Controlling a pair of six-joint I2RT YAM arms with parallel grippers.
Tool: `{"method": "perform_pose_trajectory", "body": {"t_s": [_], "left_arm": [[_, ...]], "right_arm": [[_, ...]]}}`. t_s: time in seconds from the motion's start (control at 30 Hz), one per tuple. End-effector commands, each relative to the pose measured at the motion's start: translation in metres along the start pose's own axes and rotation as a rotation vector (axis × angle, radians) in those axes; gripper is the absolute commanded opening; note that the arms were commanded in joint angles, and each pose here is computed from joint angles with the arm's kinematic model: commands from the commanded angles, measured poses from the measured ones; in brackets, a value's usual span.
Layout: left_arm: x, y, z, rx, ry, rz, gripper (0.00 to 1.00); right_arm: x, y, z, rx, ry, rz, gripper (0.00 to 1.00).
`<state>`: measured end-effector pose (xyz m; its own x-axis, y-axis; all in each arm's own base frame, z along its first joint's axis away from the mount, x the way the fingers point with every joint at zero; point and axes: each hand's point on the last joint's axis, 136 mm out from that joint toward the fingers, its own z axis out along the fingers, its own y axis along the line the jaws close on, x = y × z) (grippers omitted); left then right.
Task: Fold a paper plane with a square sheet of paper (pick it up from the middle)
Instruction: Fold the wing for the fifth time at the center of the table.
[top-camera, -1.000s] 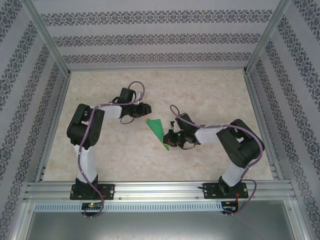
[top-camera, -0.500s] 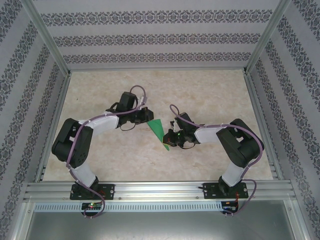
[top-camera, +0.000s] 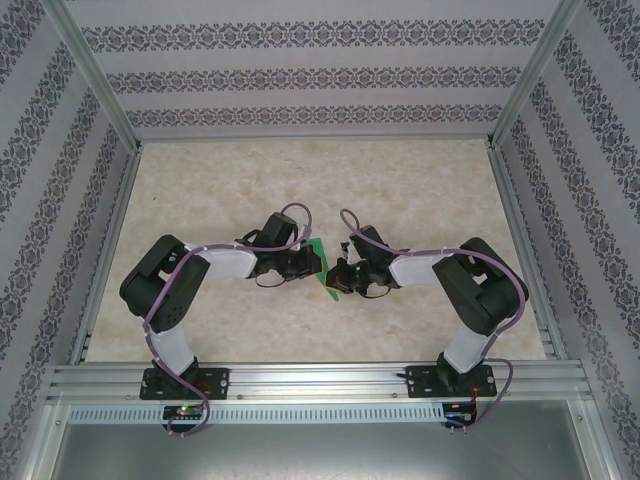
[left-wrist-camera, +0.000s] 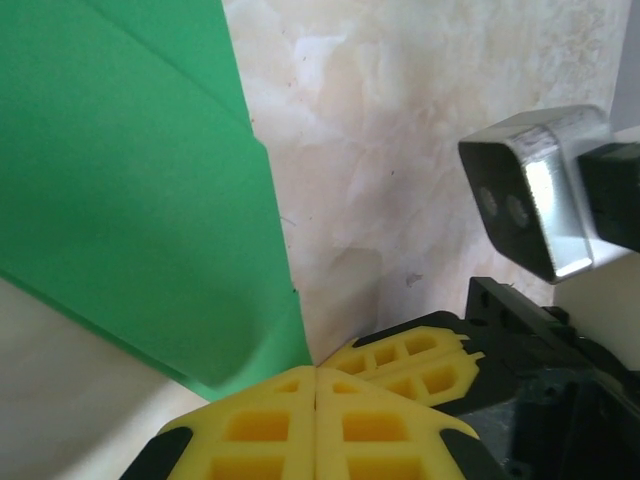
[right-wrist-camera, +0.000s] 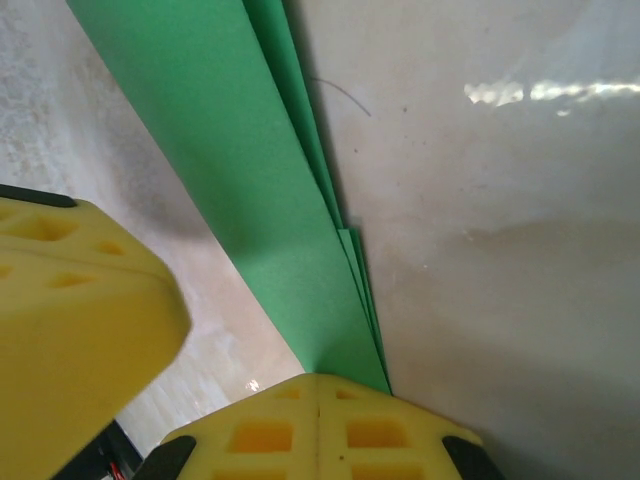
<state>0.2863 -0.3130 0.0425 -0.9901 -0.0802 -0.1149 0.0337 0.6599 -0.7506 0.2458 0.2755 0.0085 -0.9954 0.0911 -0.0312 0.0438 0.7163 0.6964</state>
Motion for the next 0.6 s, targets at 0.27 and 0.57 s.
{"method": "perform_pose_trajectory", "body": {"t_s": [0.27, 0.57], "left_arm": [[0.003, 0.002, 0.012, 0.001, 0.013, 0.035, 0.13], [0.007, 0.029, 0.018, -0.094, 0.015, 0.010, 0.14]], "right_arm": [[0.041, -0.092, 0.010, 0.319, 0.072, 0.134, 0.00], [0.045, -0.094, 0.010, 0.322, 0.074, 0.139, 0.00]]}}
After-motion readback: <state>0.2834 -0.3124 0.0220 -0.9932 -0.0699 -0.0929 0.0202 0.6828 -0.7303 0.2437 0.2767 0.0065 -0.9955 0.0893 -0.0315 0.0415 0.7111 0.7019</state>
